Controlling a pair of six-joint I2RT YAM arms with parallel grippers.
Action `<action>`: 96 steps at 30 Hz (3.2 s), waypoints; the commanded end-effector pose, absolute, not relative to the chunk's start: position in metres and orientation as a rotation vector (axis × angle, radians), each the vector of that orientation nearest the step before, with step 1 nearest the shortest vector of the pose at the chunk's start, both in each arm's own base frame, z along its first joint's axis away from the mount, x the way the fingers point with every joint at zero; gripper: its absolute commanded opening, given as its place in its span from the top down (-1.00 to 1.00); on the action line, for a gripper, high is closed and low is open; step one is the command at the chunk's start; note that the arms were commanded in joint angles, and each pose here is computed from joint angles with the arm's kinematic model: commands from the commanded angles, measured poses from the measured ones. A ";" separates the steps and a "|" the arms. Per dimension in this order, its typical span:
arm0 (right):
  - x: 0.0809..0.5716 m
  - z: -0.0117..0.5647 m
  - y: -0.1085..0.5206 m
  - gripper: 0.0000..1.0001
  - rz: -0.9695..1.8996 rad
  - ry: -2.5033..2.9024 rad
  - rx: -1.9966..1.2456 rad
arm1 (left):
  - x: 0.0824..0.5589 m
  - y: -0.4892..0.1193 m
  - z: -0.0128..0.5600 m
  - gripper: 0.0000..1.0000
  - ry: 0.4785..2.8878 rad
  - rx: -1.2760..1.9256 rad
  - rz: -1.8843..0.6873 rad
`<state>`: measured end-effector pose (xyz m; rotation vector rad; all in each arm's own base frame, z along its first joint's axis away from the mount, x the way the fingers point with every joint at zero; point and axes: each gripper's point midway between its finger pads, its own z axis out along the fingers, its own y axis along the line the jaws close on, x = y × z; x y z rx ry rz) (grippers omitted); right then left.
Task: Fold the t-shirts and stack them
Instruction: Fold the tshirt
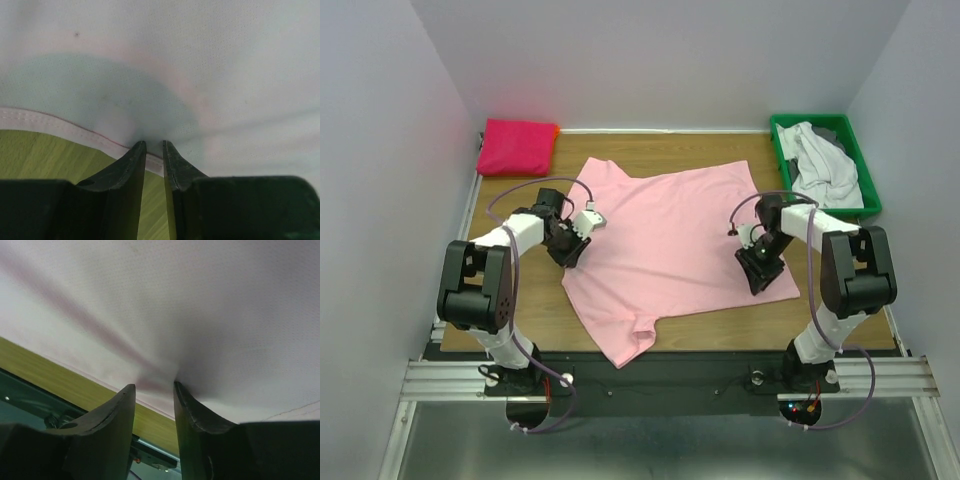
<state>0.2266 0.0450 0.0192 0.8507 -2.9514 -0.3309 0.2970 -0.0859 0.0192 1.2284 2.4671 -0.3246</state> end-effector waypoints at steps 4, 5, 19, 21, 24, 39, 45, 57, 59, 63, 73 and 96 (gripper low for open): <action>0.222 0.084 0.084 0.02 -0.726 -2.882 1.070 | 0.293 -0.064 0.008 0.35 2.500 1.350 -0.259; 0.233 0.095 0.091 0.01 -0.766 -2.917 1.080 | 0.304 -0.068 0.020 0.33 2.464 1.339 -0.259; 0.305 0.030 0.082 0.17 -0.538 -3.072 0.898 | 0.277 -0.089 0.028 0.20 2.475 1.300 -0.474; 0.293 0.022 0.082 0.17 -0.553 -3.035 0.883 | 0.272 -0.087 0.018 0.21 2.495 1.299 -0.474; 0.270 0.014 0.089 0.17 -0.573 -2.975 0.889 | 0.264 -0.075 0.000 0.27 2.571 1.287 -0.417; 0.361 0.096 0.091 -0.06 -0.608 -3.287 0.895 | 0.346 -0.096 0.109 0.08 2.293 1.205 -0.465; 0.476 0.116 0.042 -0.09 -0.407 -3.554 0.679 | 0.450 -0.112 0.156 0.03 2.165 0.900 -0.401; 0.575 0.083 0.016 -0.12 -0.285 -3.757 0.339 | 0.581 -0.117 0.165 -0.14 2.056 0.603 -0.324; 0.583 0.071 0.016 -0.11 -0.289 -3.757 0.308 | 0.592 -0.114 0.148 -0.14 2.085 0.582 -0.305; 0.590 0.055 0.011 -0.10 -0.247 -3.758 0.261 | 0.610 -0.114 0.127 -0.14 2.112 0.559 -0.305; 0.588 0.030 0.013 -0.09 -0.263 -3.725 0.276 | 0.628 -0.121 0.082 -0.18 2.166 0.535 -0.354; 0.584 0.023 0.031 0.42 -0.456 -3.688 0.296 | 0.632 -0.138 0.034 0.31 2.225 0.710 -0.254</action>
